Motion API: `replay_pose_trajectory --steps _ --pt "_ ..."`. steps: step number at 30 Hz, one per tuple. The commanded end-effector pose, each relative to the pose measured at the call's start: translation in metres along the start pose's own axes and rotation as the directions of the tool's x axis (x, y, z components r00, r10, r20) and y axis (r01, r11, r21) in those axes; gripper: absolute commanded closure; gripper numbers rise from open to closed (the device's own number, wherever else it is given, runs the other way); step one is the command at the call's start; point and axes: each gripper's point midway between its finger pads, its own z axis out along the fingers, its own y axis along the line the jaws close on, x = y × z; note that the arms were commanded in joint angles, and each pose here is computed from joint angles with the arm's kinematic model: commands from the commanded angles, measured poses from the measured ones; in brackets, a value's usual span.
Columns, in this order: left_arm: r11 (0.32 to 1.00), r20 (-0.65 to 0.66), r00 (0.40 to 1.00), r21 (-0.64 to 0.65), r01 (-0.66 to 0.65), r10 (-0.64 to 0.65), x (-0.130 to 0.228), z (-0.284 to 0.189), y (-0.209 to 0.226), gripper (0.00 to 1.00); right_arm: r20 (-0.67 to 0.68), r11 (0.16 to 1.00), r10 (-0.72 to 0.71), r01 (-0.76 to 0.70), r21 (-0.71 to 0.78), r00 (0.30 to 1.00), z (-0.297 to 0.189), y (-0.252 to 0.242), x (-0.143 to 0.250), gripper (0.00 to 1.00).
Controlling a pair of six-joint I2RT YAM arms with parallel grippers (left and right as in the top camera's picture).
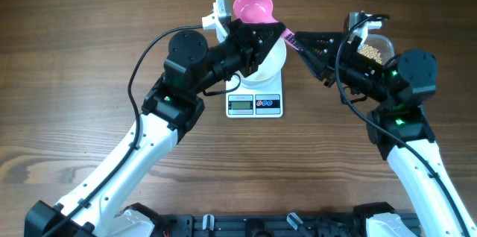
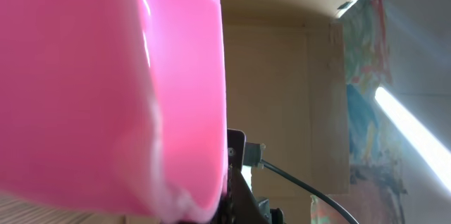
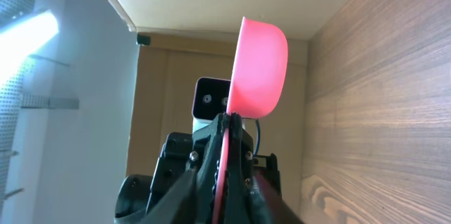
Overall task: Scoop item into bowl and weigh 150g on scale
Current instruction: 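Grasp the scoop handle with the right gripper beside the left gripper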
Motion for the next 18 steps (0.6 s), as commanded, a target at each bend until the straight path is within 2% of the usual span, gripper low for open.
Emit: replay_pose_trajectory --steps 1,18 --pt "1.0 0.004 1.0 0.005 -0.031 0.031 -0.0002 0.0009 -0.0026 0.96 -0.002 1.0 0.001 -0.001 -0.016 1.0 0.0018 0.0095 -0.0003 0.78" --pt "0.999 0.006 0.999 0.008 -0.032 0.032 -0.0006 0.001 -0.0032 0.96 -0.033 1.0 0.004 -0.004 -0.017 0.999 0.0047 0.0095 0.0071 0.78"
